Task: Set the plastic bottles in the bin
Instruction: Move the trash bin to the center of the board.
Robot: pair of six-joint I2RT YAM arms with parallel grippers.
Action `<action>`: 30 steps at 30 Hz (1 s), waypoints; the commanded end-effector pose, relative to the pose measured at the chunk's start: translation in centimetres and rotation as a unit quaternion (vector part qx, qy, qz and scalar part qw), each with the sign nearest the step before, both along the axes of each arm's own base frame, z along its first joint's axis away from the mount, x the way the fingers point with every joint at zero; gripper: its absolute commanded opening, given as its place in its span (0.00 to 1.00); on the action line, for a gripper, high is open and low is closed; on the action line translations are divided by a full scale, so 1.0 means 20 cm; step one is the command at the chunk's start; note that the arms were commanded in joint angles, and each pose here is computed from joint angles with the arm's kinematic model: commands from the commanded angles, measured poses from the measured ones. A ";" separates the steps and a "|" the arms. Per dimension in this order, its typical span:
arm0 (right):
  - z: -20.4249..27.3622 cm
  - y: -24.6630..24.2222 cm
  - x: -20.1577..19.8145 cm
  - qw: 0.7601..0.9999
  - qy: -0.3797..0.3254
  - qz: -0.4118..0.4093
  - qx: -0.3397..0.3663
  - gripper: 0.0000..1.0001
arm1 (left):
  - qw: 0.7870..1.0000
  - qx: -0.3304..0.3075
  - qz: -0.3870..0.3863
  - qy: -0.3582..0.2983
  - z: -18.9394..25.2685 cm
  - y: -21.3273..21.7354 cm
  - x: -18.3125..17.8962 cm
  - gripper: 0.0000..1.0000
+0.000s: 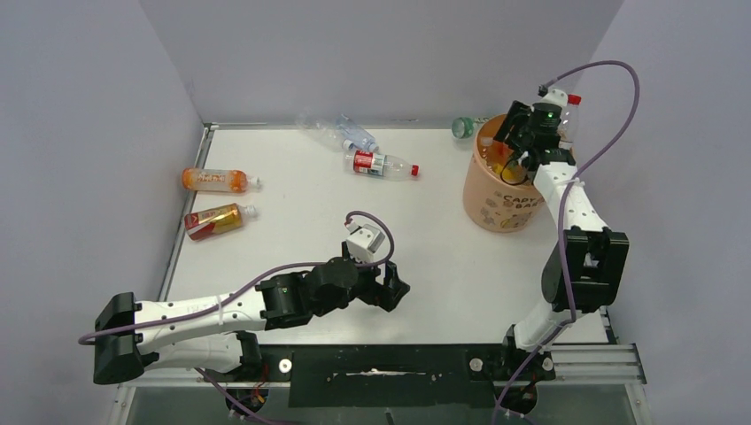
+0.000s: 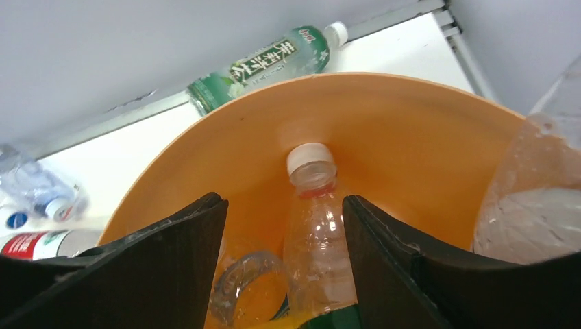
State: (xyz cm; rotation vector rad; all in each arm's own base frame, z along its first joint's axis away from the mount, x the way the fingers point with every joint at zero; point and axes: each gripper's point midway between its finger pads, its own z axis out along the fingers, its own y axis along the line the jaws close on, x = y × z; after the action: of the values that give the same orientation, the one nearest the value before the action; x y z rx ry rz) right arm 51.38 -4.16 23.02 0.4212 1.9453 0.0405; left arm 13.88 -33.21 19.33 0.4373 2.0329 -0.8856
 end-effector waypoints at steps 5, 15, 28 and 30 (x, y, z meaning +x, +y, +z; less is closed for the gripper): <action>0.27 0.08 -0.22 1.000 0.007 0.015 -0.004 0.71 | 0.998 -0.068 0.004 -0.016 0.17 -0.04 0.01 0.85; 0.60 -0.03 -0.40 0.999 -0.026 -0.020 -0.020 0.80 | 0.997 -0.054 0.046 -0.026 0.17 0.01 0.09 0.85; 0.05 0.02 -0.47 0.994 0.109 0.003 0.017 0.66 | 0.992 -0.041 0.116 0.036 0.07 0.16 0.42 0.86; -0.06 0.04 -0.47 0.990 0.136 0.011 0.023 0.60 | 0.992 -0.044 0.114 0.038 0.08 0.15 0.44 0.86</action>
State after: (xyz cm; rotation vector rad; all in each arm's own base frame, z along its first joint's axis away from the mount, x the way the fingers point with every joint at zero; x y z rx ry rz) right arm 41.63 -4.07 25.19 0.4624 2.1348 -0.0010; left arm 21.80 -28.82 18.28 0.1406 2.0896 -0.7448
